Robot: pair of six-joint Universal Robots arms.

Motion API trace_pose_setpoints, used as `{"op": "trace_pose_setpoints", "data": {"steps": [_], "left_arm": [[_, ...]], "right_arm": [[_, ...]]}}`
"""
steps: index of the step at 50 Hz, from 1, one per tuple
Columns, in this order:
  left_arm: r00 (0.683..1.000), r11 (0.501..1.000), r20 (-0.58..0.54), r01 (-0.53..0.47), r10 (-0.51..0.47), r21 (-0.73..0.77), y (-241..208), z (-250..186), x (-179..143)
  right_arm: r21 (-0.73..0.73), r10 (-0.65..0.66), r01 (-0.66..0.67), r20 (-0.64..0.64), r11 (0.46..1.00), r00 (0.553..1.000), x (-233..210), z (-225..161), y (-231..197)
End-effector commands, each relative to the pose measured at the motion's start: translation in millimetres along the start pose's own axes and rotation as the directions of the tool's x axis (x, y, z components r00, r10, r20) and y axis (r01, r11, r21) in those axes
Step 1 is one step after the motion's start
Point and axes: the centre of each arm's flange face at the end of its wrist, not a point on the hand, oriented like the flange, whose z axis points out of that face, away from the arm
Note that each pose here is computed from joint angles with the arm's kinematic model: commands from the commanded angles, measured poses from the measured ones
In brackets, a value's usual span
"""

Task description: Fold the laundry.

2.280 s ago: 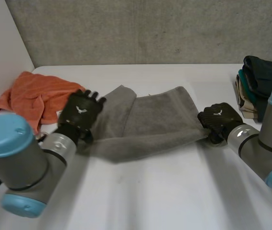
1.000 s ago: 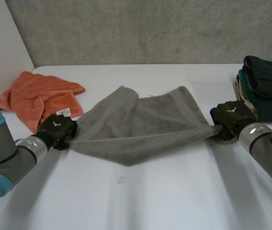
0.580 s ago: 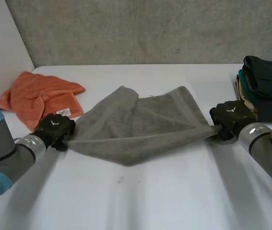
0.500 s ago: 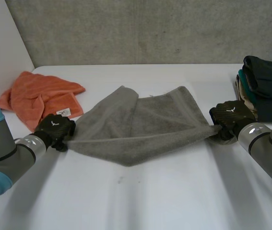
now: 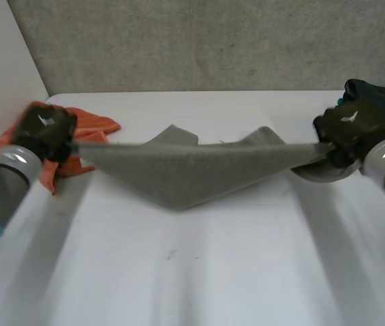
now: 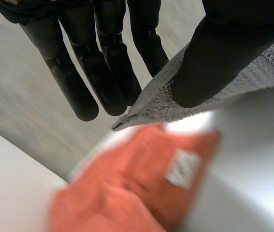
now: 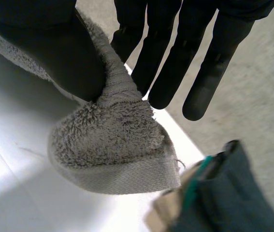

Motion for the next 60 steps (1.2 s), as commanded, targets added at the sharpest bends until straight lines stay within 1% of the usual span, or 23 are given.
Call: {"op": "trace_pose_setpoints", "data": {"steps": [1,4,8,10,13,16,20,21,24,25,28,29,32,36,37,40,41,44,45,48,49,53,60], "left_arm": [[0.994,0.981,0.109,-0.041,0.021,0.189,-77.5,-72.4,-31.3],[0.996,0.988,0.087,-0.036,0.022,0.153,-76.1,-79.5,-29.2],[1.000,0.999,0.025,-0.012,0.011,0.037,-54.1,-71.8,-19.0],[1.000,1.000,0.002,-0.004,0.004,-0.013,-42.3,-65.9,-14.2],[0.999,0.998,-0.048,-0.016,0.013,-0.058,-24.8,-40.3,-1.9],[0.998,0.998,-0.053,-0.040,0.037,-0.045,-22.6,-16.6,4.6],[0.997,0.993,0.015,-0.072,0.071,0.094,-55.7,26.9,13.0],[0.995,0.980,0.082,-0.070,0.056,0.185,-80.6,42.2,7.2],[0.978,0.938,0.207,-0.086,0.015,0.336,-120.0,60.4,-11.0],[0.959,0.890,0.282,-0.103,-0.030,0.445,-146.2,66.3,-26.0],[0.927,0.794,0.354,-0.123,-0.121,0.596,-179.8,66.4,-45.5],[0.905,0.733,0.384,-0.133,-0.185,0.667,-194.7,64.3,-58.2],[0.873,0.673,0.413,-0.143,-0.259,0.725,-206.9,61.4,-69.3],[0.886,0.724,0.393,-0.103,-0.244,0.682,-192.1,66.3,-60.2],[0.897,0.763,0.382,-0.083,-0.223,0.641,-178.3,69.5,-55.1],[0.915,0.820,0.355,-0.050,-0.191,0.570,-151.8,73.5,-42.1],[0.925,0.849,0.339,-0.034,-0.174,0.527,-135.3,74.9,-34.6],[0.942,0.892,0.303,-0.009,-0.145,0.452,-105.2,75.0,-19.5],[0.954,0.919,0.273,0.004,-0.122,0.395,-83.2,73.3,-8.0],[0.972,0.950,0.218,0.020,-0.093,0.313,-52.5,67.1,10.4],[0.981,0.965,0.176,0.029,-0.077,0.260,-33.3,60.7,22.8],[0.996,0.990,0.072,0.044,-0.054,0.134,8.1,36.5,51.1],[0.999,0.996,-0.003,0.045,-0.045,0.072,21.7,-3.4,59.6]], "right_arm": [[-0.144,-0.160,0.167,0.060,0.975,0.985,35.3,-52.3,-33.4],[-0.190,-0.226,0.245,0.115,0.951,0.967,36.9,-61.1,-34.0],[-0.214,-0.251,0.280,0.154,0.936,0.956,32.8,-51.5,-24.1],[-0.238,-0.238,0.279,0.186,0.930,0.953,28.7,-39.6,-13.2],[-0.266,-0.215,0.271,0.220,0.925,0.951,22.6,-4.1,9.7],[-0.231,-0.231,0.264,0.160,0.937,0.960,27.9,19.6,8.9],[-0.110,-0.225,0.216,-0.074,0.970,0.972,53.3,60.7,-13.3],[-0.031,-0.202,0.200,-0.190,0.979,0.961,66.8,73.8,-29.6],[0.132,-0.134,0.190,-0.348,0.973,0.928,85.1,83.8,-62.1],[0.241,-0.076,0.195,-0.429,0.951,0.900,96.7,86.3,-81.3],[0.386,0.022,0.204,-0.506,0.900,0.863,111.4,89.1,-99.3],[0.462,0.075,0.215,-0.531,0.860,0.844,117.0,89.7,-107.8],[0.552,0.142,0.233,-0.554,0.801,0.820,121.3,86.7,-117.5],[0.530,0.127,0.214,-0.535,0.821,0.836,115.3,81.6,-111.4],[0.505,0.114,0.193,-0.514,0.841,0.850,109.9,81.9,-104.1],[0.452,0.085,0.153,-0.463,0.879,0.882,96.5,86.2,-87.7],[0.410,0.070,0.121,-0.420,0.904,0.905,86.7,89.3,-74.2],[0.335,0.040,0.083,-0.343,0.939,0.939,68.0,92.1,-52.4],[0.279,0.026,0.057,-0.284,0.959,0.958,53.7,94.8,-33.8],[0.183,0.013,0.023,-0.189,0.983,0.982,30.1,99.2,-1.2],[0.115,0.007,0.008,-0.127,0.993,0.992,14.1,99.8,20.9],[-0.042,-0.015,0.014,-0.008,0.999,1.000,-17.5,91.0,65.1],[-0.176,-0.035,0.050,0.088,0.983,0.996,-38.5,65.5,90.7]]}}
